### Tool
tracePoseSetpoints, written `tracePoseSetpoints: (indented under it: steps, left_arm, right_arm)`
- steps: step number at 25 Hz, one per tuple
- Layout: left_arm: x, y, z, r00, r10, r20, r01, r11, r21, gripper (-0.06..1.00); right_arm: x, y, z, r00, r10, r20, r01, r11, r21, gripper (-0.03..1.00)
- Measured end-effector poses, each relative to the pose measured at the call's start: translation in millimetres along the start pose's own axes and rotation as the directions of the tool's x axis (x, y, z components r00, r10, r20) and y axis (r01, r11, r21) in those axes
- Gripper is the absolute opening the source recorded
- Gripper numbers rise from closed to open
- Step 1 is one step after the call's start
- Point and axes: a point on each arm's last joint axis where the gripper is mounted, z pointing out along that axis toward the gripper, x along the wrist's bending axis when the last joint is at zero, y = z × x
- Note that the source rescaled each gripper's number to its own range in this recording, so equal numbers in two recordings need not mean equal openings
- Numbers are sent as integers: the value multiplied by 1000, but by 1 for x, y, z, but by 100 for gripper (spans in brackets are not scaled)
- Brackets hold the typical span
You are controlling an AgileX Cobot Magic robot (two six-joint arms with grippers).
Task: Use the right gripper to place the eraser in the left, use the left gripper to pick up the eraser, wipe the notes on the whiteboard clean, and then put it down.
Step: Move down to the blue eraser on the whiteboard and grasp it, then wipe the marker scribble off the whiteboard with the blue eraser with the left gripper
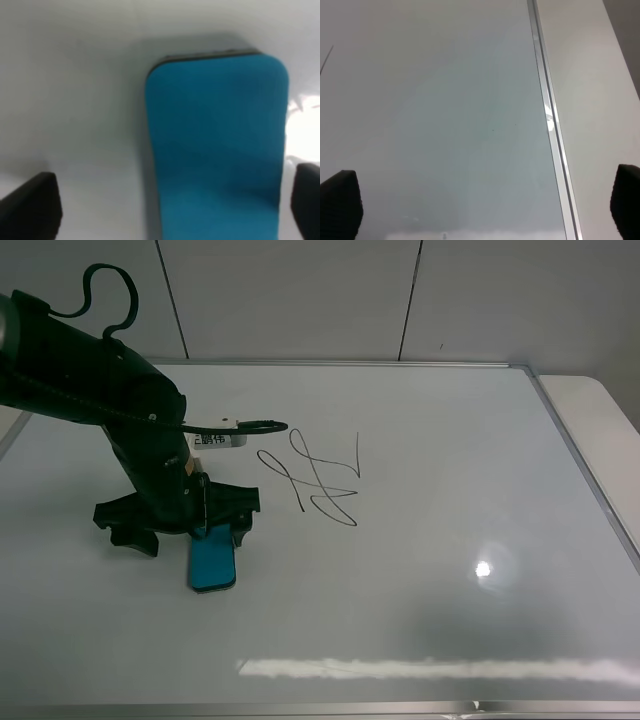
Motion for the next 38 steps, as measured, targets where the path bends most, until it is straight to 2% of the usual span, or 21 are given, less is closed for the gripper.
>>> tracePoseSetpoints:
  steps: [1, 2, 4, 6, 7, 19, 23, 27, 30, 34, 38]
  left_arm:
    - [0, 0, 0, 1000, 2, -1, -2, 1000, -1, 74]
    - [0, 0, 0, 1000, 3, -1, -3, 1000, -2, 64]
    - [0, 0, 0, 1000, 3, -1, -3, 1000, -2, 37]
    - [0, 0, 0, 1000, 4, -2, -4, 1000, -2, 3]
    - [0, 0, 0, 1000, 6, -2, -6, 1000, -3, 1]
    - [2, 0, -3, 998, 56, -21, -56, 998, 2, 1]
    - [4, 1, -19, 995, 95, -33, -95, 995, 2, 1]
    - [-3, 11, -44, 986, 162, -36, -163, 986, -22, 1]
    - [-15, 25, -62, 975, 223, -12, -223, 973, -64, 1]
    - [-42, 40, -72, 948, 319, 15, -315, 942, -114, 1]
    - [-79, 47, -66, 895, 445, 2, -443, 891, -102, 1]
  right_arm:
    - [0, 0, 0, 1000, 0, 0, 0, 1000, 0, 100]
    - [0, 0, 0, 1000, 0, 0, 0, 1000, 0, 100]
    - [0, 0, 0, 1000, 0, 0, 0, 1000, 0, 100]
    - [0, 0, 0, 1000, 0, 0, 0, 1000, 0, 100]
    - [0, 0, 0, 1000, 0, 0, 0, 1000, 0, 100]
    - [0, 0, 0, 1000, 0, 0, 0, 1000, 0, 100]
    - [0, 0, 0, 1000, 0, 0, 0, 1000, 0, 100]
    - [0, 0, 0, 1000, 0, 0, 0, 1000, 0, 100]
    - [0, 0, 0, 1000, 0, 0, 0, 1000, 0, 100]
    - [0, 0, 0, 1000, 0, 0, 0, 1000, 0, 100]
    - [0, 0, 0, 1000, 0, 0, 0, 1000, 0, 100]
